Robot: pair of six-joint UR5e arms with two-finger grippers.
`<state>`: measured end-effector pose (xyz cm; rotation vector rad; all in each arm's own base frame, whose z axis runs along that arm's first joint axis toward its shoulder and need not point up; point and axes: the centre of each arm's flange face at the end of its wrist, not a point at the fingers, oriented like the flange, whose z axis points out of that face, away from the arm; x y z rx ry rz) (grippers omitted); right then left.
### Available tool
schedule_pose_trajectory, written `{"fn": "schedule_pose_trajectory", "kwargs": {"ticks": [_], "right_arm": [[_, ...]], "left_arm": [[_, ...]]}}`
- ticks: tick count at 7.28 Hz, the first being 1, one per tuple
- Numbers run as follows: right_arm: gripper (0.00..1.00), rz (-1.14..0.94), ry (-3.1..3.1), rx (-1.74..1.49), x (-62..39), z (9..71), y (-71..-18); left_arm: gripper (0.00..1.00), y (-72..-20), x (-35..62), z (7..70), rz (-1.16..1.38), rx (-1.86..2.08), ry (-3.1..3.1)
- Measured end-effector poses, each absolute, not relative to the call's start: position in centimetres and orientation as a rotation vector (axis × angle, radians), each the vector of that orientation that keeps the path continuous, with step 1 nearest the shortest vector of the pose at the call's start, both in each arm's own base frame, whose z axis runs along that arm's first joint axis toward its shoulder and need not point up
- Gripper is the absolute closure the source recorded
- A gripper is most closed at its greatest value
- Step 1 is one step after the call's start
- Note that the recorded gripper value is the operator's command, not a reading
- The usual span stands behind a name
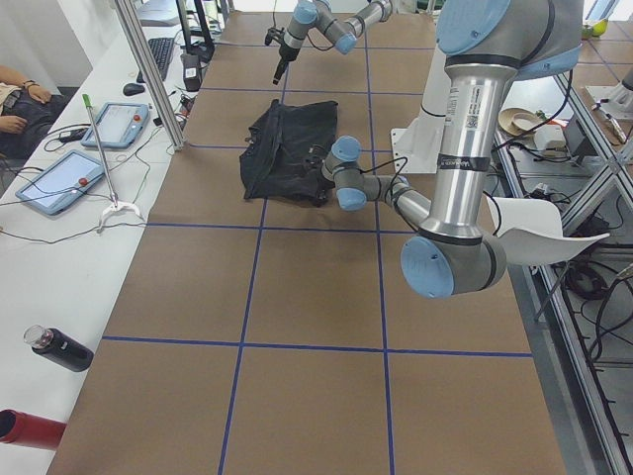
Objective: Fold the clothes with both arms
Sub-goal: 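Grasp the folded shirt's side edge with the left gripper and drag it inward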
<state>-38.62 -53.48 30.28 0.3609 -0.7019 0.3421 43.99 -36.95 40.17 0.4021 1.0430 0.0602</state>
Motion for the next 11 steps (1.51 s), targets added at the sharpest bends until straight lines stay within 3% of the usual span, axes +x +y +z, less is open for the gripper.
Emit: {"fn": "schedule_pose_trajectory", "kwargs": {"ticks": [2,3,4,9,11], "right_arm": [[0.00,0.340,-0.702,0.361,-38.8,30.3,-53.4],[0.00,0.340,-0.702,0.362,-38.9,30.3,-53.3],[0.00,0.339,-0.701,0.363,-38.9,30.3,-53.3],[0.00,0.332,-0.704,0.360,-39.5,30.2,-52.9],[0.00,0.330,-0.706,0.355,-40.0,30.1,-52.6]], "left_arm": [[0.66,-36.3,44.6,40.6,0.055,0.389,1.042],[0.92,-36.2,44.7,40.6,0.055,0.387,1.042],[1.00,-36.2,44.7,40.6,0.055,0.386,1.043],[1.00,-36.7,41.6,42.9,0.139,0.446,0.975],[1.00,-43.6,36.7,45.0,0.159,0.568,0.859]]}}
